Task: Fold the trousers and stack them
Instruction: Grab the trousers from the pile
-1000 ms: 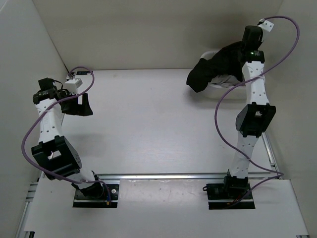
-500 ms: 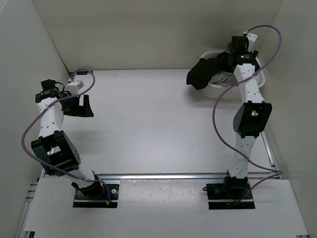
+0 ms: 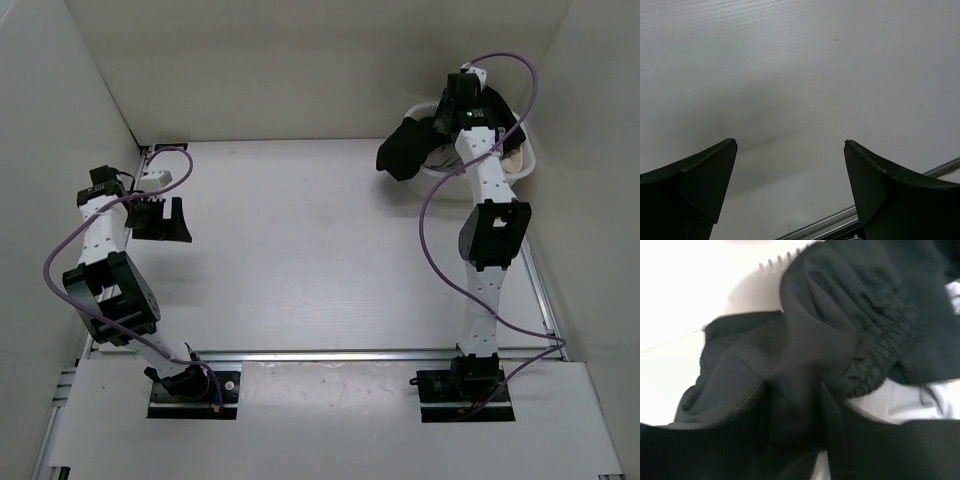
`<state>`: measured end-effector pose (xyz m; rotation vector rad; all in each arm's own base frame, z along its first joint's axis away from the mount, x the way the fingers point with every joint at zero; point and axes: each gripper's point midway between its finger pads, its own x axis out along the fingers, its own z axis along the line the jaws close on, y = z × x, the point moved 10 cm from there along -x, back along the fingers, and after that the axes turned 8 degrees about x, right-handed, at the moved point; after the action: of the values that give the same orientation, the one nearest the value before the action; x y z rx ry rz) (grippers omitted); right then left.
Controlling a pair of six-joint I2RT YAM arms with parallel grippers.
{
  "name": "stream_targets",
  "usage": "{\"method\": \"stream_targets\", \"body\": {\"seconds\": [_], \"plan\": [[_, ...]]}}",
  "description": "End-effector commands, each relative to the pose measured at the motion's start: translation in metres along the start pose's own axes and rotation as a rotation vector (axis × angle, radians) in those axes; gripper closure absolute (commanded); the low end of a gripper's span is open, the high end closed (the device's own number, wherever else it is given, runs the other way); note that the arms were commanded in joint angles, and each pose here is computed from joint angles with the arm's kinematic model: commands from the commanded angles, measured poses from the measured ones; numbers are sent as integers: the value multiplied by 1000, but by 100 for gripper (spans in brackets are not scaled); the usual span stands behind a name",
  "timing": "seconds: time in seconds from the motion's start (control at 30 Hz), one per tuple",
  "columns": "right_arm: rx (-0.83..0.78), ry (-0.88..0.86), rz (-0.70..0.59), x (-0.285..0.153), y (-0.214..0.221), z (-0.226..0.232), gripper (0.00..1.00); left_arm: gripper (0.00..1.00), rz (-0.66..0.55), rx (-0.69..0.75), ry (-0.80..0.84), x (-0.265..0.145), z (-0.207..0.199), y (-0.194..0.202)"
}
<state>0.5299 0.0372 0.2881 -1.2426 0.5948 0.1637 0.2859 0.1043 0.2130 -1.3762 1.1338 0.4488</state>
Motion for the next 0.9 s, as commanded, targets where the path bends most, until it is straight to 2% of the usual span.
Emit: {"method": "stream_targets", "body": {"seconds": [0.0,0.03,0.1,0.13,0.2,0.23,0.33,0.37,0.47,0.57,0.6,0.73,0.77,0.8,0.87], "plan": [[123,-44,22,15,-2,-4,62,0,-19,13,-11,-7,-5,-2],[152,-62,11,11,-7,-5,60,0,-19,13,-11,-8,-6,-1],[175,-90,9,9,-11,-11,46,0,-7,19,-14,-8,-6,1],[194,-101,-6,6,-18,-14,52,0,-15,24,-19,-11,-8,0],[181,-113,-7,1,-23,-13,74,0,-15,35,-19,-11,-7,0],[179,-108,4,-2,-23,-13,97,0,-21,39,-24,-14,-8,-1],[187,-166,-34,-29,-44,-9,100,0,-21,39,-24,-14,-9,-1],[204,-208,-82,-40,-58,-5,100,0,-26,39,-17,-13,-9,-1],[203,-391,-226,-108,-96,23,100,0,-44,52,-31,-18,-8,-8],[148,-643,-388,-213,-119,76,100,0,-72,73,-53,-27,-8,-16],[119,-759,-459,-267,-120,99,100,0,-78,80,-68,-31,-9,-16],[62,-966,-705,-405,-125,114,100,0,-102,111,-89,-43,-17,-18],[49,-1088,-720,-446,-110,128,100,0,-102,121,-90,-44,-16,-18],[72,-1149,-781,-475,-114,119,100,0,-103,122,-90,-46,-19,-17],[138,-1286,-739,-496,-110,118,100,0,-95,126,-117,-52,-20,-17]]}}
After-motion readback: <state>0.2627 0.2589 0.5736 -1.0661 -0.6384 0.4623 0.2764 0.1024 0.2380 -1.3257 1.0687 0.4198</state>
